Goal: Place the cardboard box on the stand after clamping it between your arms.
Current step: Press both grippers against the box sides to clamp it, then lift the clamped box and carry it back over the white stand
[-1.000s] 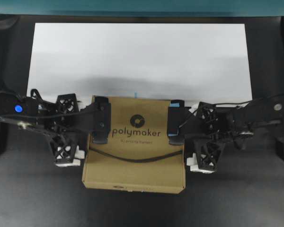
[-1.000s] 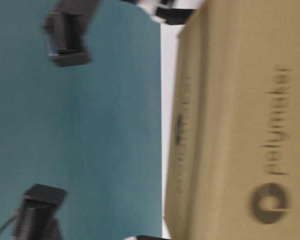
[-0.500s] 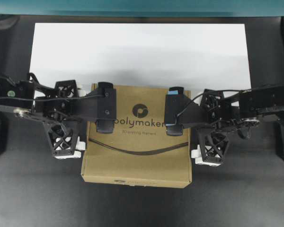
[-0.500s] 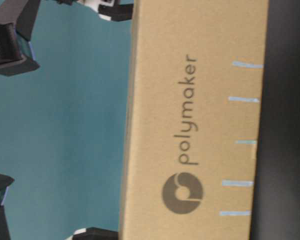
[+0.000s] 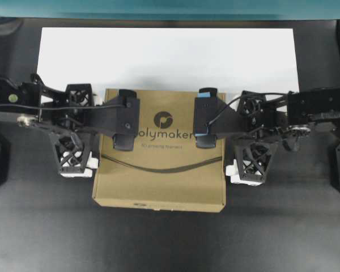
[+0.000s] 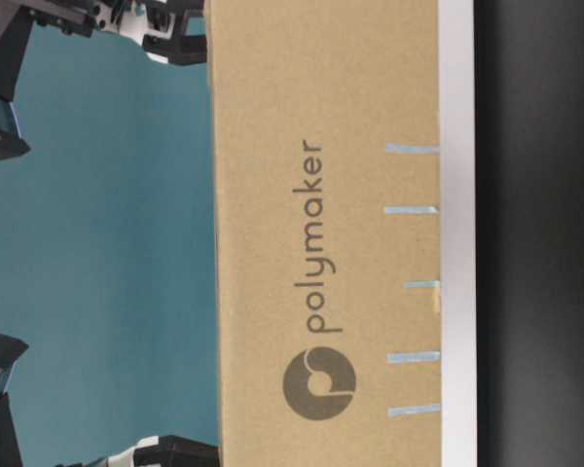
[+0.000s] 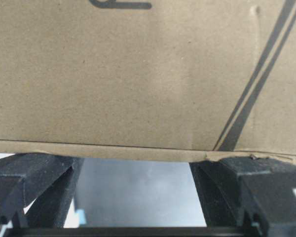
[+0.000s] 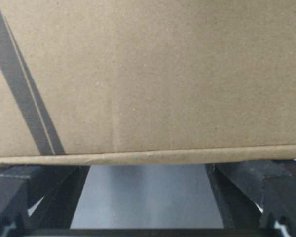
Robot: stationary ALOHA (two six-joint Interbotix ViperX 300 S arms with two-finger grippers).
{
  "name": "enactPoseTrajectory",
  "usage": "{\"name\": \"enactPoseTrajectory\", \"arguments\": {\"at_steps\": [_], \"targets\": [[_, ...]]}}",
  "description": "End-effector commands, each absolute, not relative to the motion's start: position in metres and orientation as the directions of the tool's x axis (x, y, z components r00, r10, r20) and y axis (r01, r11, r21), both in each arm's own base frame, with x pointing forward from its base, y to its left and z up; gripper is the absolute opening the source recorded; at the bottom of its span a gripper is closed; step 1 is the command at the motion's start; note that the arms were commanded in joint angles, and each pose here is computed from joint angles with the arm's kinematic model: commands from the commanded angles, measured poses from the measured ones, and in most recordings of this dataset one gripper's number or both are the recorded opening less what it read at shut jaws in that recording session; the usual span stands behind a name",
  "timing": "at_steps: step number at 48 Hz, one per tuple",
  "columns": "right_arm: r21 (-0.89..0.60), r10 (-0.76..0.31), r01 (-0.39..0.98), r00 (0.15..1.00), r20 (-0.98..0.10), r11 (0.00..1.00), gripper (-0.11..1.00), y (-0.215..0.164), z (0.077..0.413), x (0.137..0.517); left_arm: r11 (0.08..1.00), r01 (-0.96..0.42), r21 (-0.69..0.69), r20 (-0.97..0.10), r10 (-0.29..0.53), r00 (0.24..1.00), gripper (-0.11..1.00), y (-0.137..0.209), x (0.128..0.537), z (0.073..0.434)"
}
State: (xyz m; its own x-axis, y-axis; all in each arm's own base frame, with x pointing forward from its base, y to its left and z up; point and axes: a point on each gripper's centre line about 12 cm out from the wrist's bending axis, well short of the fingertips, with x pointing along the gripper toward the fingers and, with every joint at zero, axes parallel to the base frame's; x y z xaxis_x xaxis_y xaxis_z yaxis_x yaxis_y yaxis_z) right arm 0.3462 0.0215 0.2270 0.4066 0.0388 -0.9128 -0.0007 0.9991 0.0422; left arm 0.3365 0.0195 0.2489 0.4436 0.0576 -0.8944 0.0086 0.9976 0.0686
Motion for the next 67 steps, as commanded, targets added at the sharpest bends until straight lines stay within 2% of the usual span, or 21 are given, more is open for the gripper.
{"name": "enactPoseTrajectory", "arguments": {"at_steps": [1,11,25,42,49,58,67], "targets": [[0.047,0.031,0.020,0.496,-0.868,0.999,0.80,0.012,0.252,0.366,0.997,-0.015,0.073,-0.825,0.069,0.560,0.76,0.025,0.355,0.287],[0.028,0.007,0.034,0.502,-0.865,0.999,0.80,-0.003,0.253,0.368,0.996,-0.056,0.076,-0.813,0.095,0.574,0.77,0.041,0.359,0.291],[-0.036,-0.047,0.032,0.508,-0.860,0.999,0.80,-0.043,0.253,0.377,0.983,-0.162,0.081,-0.743,0.168,0.648,0.77,0.081,0.364,0.292],[-0.089,-0.094,0.034,0.508,-0.856,0.995,0.80,-0.080,0.232,0.387,0.968,-0.236,0.083,-0.737,0.219,0.639,0.77,0.114,0.372,0.269],[-0.118,-0.110,0.019,0.517,-0.849,0.993,0.80,-0.095,0.228,0.396,0.969,-0.212,0.130,-0.718,0.239,0.653,0.77,0.126,0.378,0.260],[-0.146,-0.125,0.001,0.514,-0.849,0.989,0.80,-0.110,0.223,0.403,0.965,-0.139,0.221,-0.733,0.258,0.629,0.77,0.142,0.377,0.249],[-0.161,-0.143,0.006,0.496,-0.857,0.987,0.80,-0.128,0.214,0.406,0.956,-0.161,0.246,-0.733,0.292,0.614,0.77,0.163,0.371,0.247]]}}
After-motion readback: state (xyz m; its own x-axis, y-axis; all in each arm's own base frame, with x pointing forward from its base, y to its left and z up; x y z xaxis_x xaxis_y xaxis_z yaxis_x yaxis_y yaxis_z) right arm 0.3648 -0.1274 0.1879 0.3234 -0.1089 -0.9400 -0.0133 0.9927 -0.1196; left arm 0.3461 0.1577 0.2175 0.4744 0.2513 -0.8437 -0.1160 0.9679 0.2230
